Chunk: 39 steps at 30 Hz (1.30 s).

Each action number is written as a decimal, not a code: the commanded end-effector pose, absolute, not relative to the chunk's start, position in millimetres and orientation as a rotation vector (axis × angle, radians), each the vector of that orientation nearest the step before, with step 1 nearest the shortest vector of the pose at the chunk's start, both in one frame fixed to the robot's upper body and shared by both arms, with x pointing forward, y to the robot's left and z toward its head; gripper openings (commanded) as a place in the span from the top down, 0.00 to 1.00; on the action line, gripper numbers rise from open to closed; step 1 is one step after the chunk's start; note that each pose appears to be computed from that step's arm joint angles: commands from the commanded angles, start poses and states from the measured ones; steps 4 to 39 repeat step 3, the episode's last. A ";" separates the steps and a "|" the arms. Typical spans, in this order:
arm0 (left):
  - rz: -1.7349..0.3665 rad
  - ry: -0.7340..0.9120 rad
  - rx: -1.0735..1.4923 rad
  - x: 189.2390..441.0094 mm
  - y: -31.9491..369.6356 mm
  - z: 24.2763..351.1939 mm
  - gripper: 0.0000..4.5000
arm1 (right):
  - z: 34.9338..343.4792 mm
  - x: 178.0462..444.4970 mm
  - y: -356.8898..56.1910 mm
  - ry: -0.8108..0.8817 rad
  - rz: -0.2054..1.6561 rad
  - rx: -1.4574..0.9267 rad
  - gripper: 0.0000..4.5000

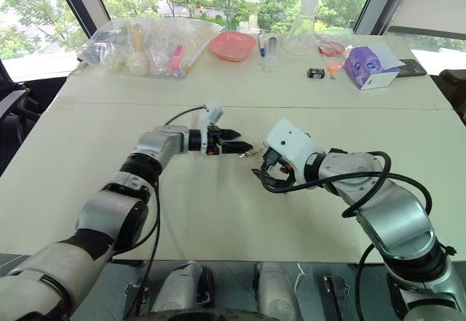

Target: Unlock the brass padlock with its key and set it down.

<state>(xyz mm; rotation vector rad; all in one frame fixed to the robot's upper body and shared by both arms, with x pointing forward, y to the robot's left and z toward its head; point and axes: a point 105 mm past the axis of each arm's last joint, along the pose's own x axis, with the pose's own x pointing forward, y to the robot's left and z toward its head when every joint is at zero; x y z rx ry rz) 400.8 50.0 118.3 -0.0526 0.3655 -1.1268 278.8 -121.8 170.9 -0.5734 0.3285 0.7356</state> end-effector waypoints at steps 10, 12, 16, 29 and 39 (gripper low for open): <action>-1.070 0.111 -0.052 395.8 88.2 177.0 0.01 | 178.9 295.0 -132.0 0.239 0.605 -0.550 0.00; -1.070 0.111 -0.052 395.8 88.2 177.0 0.01 | 178.9 295.0 -132.0 0.239 0.605 -0.550 0.00; -1.070 0.111 -0.052 395.8 88.2 177.0 0.01 | 178.9 295.0 -132.0 0.239 0.605 -0.550 0.00; -1.070 0.111 -0.052 395.8 88.2 177.0 0.01 | 178.9 295.0 -132.0 0.239 0.605 -0.550 0.00; -1.070 0.111 -0.052 395.8 88.2 177.0 0.01 | 178.9 295.0 -132.0 0.239 0.605 -0.550 0.00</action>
